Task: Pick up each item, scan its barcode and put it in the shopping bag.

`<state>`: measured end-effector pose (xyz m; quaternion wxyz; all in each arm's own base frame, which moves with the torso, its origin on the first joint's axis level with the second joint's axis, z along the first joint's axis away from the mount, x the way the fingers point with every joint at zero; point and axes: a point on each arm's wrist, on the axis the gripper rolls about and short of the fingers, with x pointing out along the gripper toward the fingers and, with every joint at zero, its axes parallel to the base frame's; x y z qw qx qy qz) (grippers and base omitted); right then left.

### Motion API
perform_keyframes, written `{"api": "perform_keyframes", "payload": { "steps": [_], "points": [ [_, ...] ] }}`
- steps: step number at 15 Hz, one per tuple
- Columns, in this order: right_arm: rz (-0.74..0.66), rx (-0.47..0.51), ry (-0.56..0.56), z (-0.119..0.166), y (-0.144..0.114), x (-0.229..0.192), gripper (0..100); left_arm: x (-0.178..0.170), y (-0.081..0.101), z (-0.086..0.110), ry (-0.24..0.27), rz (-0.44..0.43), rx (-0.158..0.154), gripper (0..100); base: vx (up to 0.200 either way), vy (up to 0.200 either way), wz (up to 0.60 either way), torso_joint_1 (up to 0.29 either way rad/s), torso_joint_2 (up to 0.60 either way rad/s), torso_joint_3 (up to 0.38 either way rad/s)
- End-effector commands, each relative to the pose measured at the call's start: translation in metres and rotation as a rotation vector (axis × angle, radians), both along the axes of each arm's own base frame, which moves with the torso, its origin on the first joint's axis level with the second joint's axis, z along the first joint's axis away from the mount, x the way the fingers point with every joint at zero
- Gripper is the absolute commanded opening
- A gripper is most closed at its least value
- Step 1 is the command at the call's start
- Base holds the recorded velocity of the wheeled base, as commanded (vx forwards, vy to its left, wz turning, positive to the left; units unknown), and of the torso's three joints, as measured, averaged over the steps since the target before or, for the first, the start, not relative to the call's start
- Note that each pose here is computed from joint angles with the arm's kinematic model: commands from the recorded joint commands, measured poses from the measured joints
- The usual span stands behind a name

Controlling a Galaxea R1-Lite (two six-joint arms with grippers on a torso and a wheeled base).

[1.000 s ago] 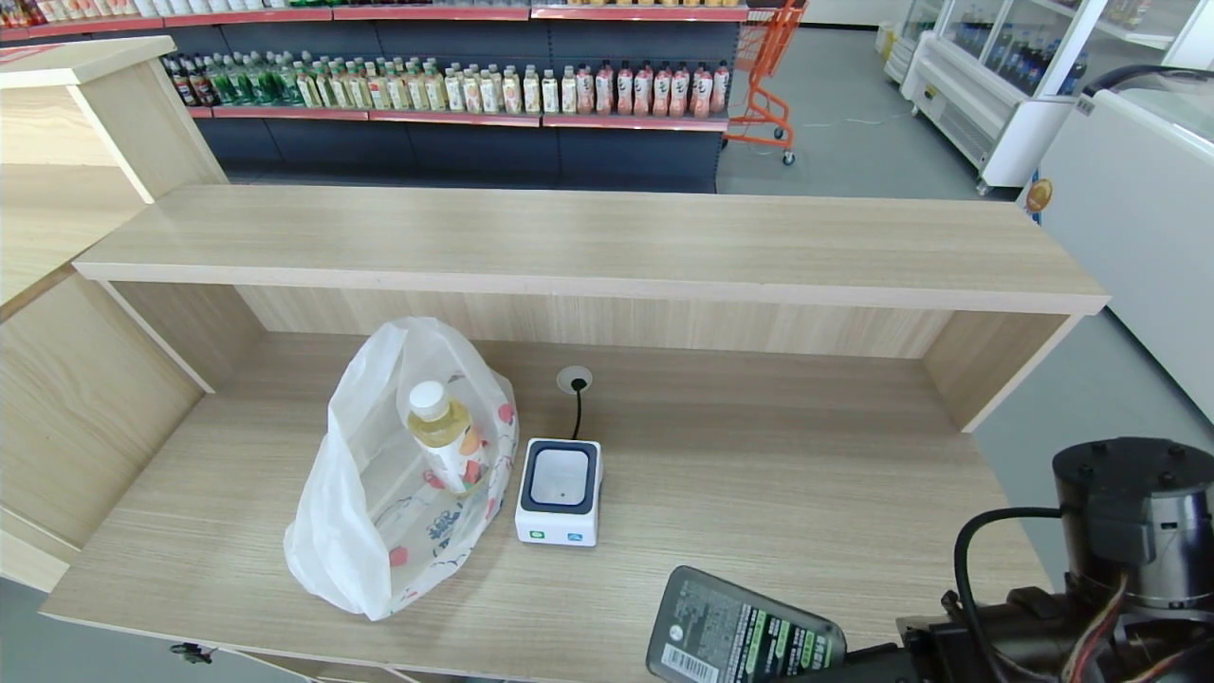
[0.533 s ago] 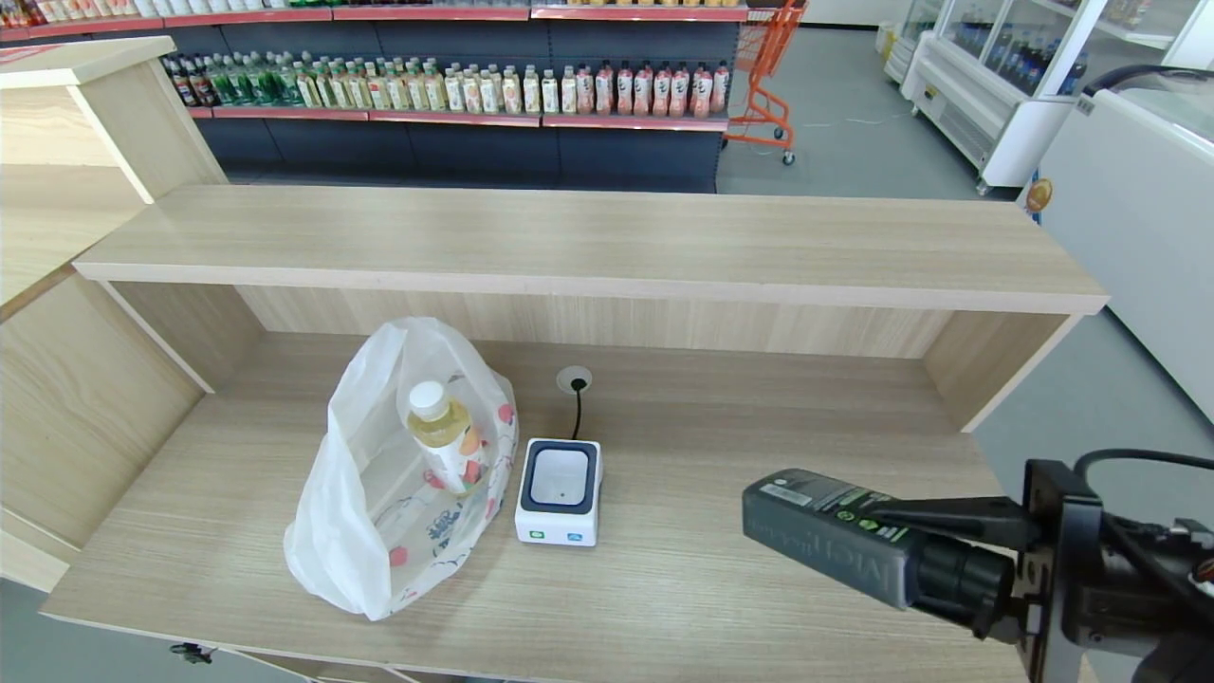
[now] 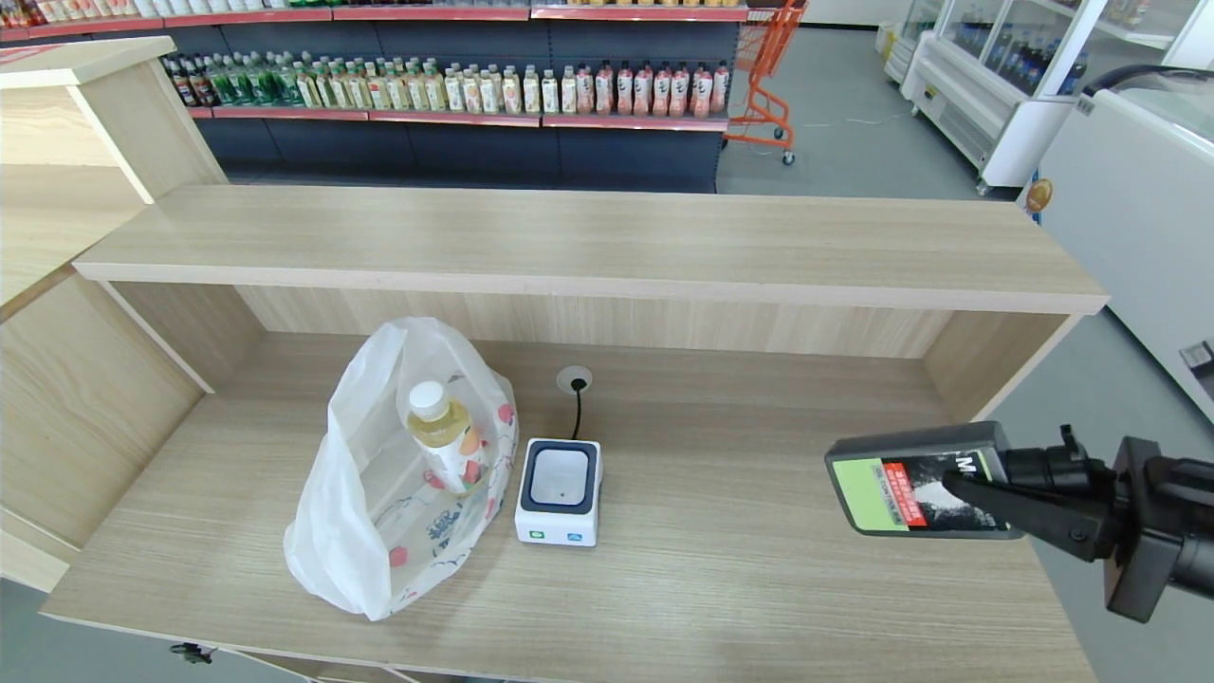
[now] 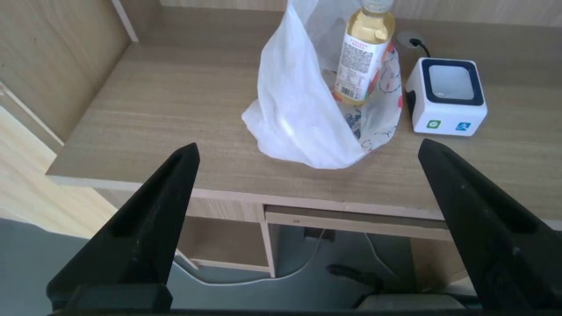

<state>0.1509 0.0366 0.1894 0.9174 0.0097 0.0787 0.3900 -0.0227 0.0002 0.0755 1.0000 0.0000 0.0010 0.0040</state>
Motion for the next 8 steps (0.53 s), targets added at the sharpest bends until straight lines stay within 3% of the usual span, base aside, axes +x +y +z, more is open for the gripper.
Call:
{"api": "perform_keyframes", "payload": {
  "steps": [1, 2, 3, 4, 8],
  "points": [
    [-0.101, 0.180, 0.226, -0.0056, 0.0005, 0.0020, 0, 0.0000, 0.0000, 0.0000, 0.000, 0.001, 0.000, 100, 0.000, 0.000, 0.00, 0.000, 0.00, 0.000],
    [-0.101, 0.186, 0.234, -0.0059, 0.0008, 0.0022, 0, 0.0000, 0.0000, 0.0000, 0.000, 0.001, 0.000, 100, 0.000, 0.000, 0.00, 0.000, 0.00, 0.000],
    [-0.130, 0.332, 0.407, -0.0075, 0.0038, 0.0012, 0, 0.0000, 0.0000, 0.0000, 0.000, 0.001, 0.000, 100, 0.000, 0.000, 0.00, 0.000, 0.00, 0.000],
    [-0.134, 0.384, 0.473, -0.0074, 0.0056, 0.0006, 0, 0.0000, 0.0000, 0.0000, 0.000, 0.000, 0.000, 100, 0.000, 0.000, 0.00, 0.000, 0.00, 0.000],
    [-0.144, 0.428, 0.533, -0.0099, 0.0062, 0.0007, 0, 0.0000, 0.0000, 0.0000, 0.000, 0.001, 0.000, 100, 0.000, 0.000, 0.00, 0.000, 0.00, 0.000]
  ]
}}
